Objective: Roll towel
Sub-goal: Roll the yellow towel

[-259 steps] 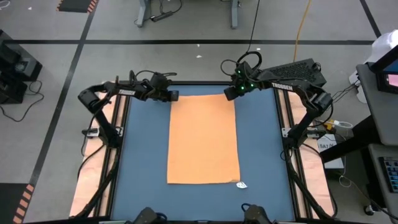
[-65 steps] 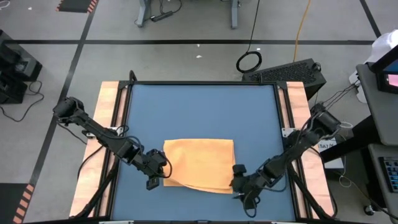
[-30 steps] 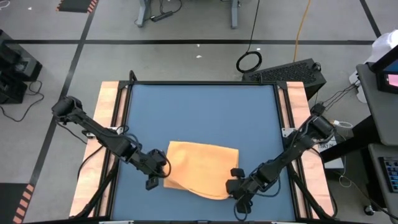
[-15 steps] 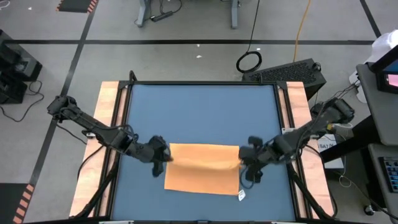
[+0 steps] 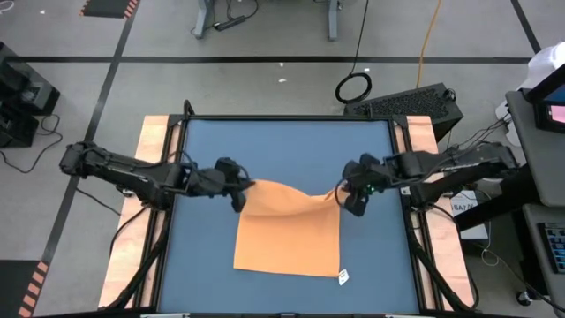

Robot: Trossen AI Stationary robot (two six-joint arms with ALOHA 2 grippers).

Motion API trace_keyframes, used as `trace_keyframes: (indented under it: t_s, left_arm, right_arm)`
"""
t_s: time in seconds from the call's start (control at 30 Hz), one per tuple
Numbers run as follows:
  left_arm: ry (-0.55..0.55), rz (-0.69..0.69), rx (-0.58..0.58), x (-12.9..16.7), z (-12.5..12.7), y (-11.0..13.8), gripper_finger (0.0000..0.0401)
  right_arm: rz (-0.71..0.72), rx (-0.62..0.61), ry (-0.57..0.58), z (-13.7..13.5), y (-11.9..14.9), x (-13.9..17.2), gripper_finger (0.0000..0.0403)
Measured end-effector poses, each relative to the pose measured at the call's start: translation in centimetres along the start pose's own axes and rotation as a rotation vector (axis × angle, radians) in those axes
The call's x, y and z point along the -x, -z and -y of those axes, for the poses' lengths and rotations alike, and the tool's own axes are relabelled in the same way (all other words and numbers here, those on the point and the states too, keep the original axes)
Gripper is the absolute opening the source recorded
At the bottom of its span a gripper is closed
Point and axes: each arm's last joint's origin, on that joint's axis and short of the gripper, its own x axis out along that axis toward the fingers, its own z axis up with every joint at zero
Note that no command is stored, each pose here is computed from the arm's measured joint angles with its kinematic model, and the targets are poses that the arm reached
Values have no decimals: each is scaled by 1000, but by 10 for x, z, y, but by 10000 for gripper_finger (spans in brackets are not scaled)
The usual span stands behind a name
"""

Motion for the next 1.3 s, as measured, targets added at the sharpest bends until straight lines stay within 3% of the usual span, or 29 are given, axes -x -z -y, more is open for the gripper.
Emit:
trace_keyframes:
  t_s: [0.13, 0.23, 0.33, 0.47, 0.63, 0.93, 1.3]
  left_arm:
    - [-16, 29, 18, 16, -12, -8, 2]
    - [-2, 49, 31, 31, -17, -12, 2]
    - [65, 44, 40, 44, -19, -13, 2]
    - [180, -88, 27, 50, -19, -6, 2]
    - [246, -259, -3, 49, -13, 10, 2]
    - [291, -386, -69, 41, 10, 31, 1]
    - [261, -558, -155, 20, 37, 68, 1]
  right_arm:
    - [18, -12, -28, 1, -1, 4, 9]
    - [-21, -20, -121, -3, 0, 3, 9]
    - [-58, -31, -157, -10, 2, 1, 9]
    - [-84, -38, -170, -20, 6, -4, 9]
    - [-103, -30, -206, -40, 10, -13, 9]
    - [-187, -8, -217, -75, 25, -36, 9]
    - [-289, 50, -259, -116, 50, -67, 9]
